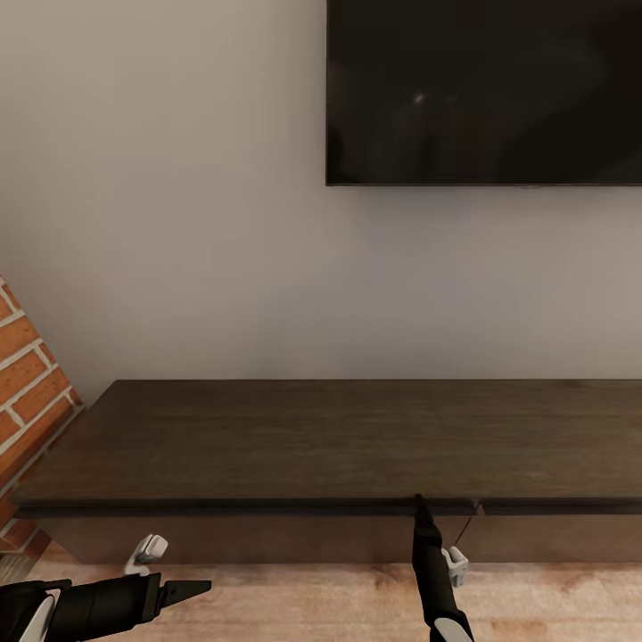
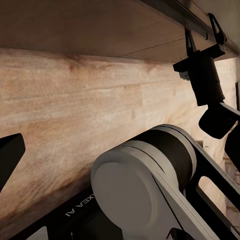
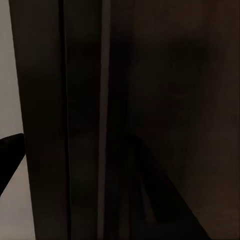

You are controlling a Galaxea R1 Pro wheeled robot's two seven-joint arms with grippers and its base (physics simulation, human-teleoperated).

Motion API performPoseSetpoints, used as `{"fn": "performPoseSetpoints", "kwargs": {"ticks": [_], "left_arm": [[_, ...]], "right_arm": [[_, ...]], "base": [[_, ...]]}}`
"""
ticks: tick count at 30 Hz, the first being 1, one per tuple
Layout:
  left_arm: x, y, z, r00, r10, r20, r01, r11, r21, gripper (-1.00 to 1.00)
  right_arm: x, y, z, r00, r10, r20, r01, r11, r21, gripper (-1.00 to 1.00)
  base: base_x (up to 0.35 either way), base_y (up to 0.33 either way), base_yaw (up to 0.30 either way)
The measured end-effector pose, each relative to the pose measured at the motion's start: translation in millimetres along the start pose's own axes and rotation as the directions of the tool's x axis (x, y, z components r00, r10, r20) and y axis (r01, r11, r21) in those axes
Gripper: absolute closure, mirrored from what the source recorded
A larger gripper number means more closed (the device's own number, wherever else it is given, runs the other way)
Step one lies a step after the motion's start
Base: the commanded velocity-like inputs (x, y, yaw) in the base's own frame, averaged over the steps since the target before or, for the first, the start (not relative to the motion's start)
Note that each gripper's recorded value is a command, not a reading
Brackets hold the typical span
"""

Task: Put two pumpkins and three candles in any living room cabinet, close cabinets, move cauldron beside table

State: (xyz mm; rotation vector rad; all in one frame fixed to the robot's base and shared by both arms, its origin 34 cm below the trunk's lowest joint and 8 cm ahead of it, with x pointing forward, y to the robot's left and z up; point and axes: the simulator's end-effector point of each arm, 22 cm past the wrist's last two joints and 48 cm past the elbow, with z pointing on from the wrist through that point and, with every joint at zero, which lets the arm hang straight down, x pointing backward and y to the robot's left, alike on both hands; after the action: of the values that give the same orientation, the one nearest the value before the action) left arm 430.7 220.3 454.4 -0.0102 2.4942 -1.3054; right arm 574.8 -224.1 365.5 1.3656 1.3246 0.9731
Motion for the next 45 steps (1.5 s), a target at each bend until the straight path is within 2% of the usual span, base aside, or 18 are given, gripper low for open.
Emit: {"fn": "performPoseSetpoints", "kwargs": {"ticks": [33,45], "left_arm": [[0.6,-0.1,0.7,1.0,0.001,-0.002,-0.001,1.0,-0.001,-1.0],[1.0,-0.6,1.3,1.0,0.001,-0.003,-0.001,1.0,0.001,-1.0]], "right_arm": [[-0.2,1.9,0.5,1.0,-0.005,0.001,0.005,1.0,-0.006,1.0],[-0.3,1.7,0.8,1.0,-0.005,0.001,0.005,1.0,-0.003,1.0]], "base": [[-0.016,0.0,0.0],[-0.262,0.0,0.0]]}}
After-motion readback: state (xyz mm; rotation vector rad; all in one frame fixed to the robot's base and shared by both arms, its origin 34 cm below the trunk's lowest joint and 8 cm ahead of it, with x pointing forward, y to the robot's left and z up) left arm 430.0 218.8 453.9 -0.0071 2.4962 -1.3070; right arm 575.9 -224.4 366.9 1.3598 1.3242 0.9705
